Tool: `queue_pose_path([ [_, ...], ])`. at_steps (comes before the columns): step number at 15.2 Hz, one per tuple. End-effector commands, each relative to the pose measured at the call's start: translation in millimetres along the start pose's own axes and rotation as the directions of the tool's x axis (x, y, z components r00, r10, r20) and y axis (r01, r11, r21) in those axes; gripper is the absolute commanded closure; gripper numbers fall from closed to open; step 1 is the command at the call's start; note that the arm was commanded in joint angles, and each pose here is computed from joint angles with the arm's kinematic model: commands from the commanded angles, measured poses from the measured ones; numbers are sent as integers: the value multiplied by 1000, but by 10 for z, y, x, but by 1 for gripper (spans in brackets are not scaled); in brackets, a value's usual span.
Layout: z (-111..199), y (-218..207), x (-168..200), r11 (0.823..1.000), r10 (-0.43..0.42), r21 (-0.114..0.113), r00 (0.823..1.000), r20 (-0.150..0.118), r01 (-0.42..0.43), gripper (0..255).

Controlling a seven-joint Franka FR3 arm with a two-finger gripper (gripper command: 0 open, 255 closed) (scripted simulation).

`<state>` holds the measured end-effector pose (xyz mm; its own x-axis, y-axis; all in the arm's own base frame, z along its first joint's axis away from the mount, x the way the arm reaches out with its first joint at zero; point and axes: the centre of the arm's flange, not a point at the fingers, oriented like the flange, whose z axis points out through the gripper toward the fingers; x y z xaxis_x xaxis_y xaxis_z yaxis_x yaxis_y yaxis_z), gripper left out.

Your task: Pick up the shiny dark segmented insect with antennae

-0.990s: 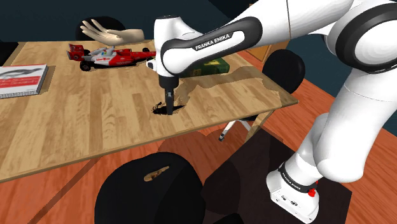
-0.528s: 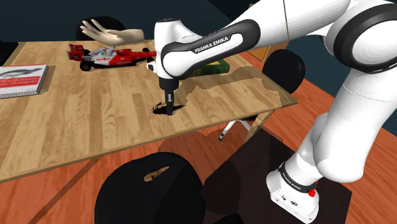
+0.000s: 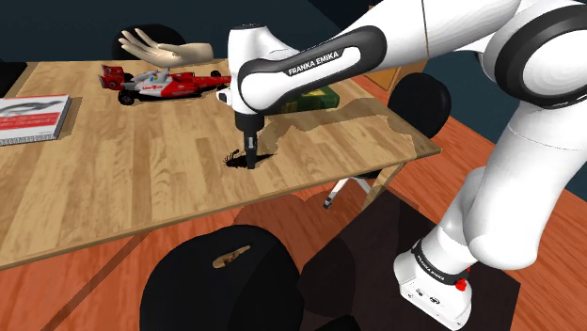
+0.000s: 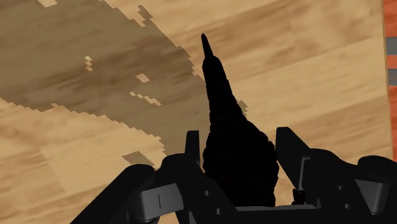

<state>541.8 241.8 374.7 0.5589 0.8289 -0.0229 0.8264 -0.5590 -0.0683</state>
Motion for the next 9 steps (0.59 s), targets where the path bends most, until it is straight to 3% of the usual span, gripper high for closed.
queue_pose_path([
  [1, -97, -9, -6, 1000, 0, 0, 1000, 0, 0, 255],
  [9, -518, -38, -16, 1000, 0, 0, 1000, 0, 0, 255],
])
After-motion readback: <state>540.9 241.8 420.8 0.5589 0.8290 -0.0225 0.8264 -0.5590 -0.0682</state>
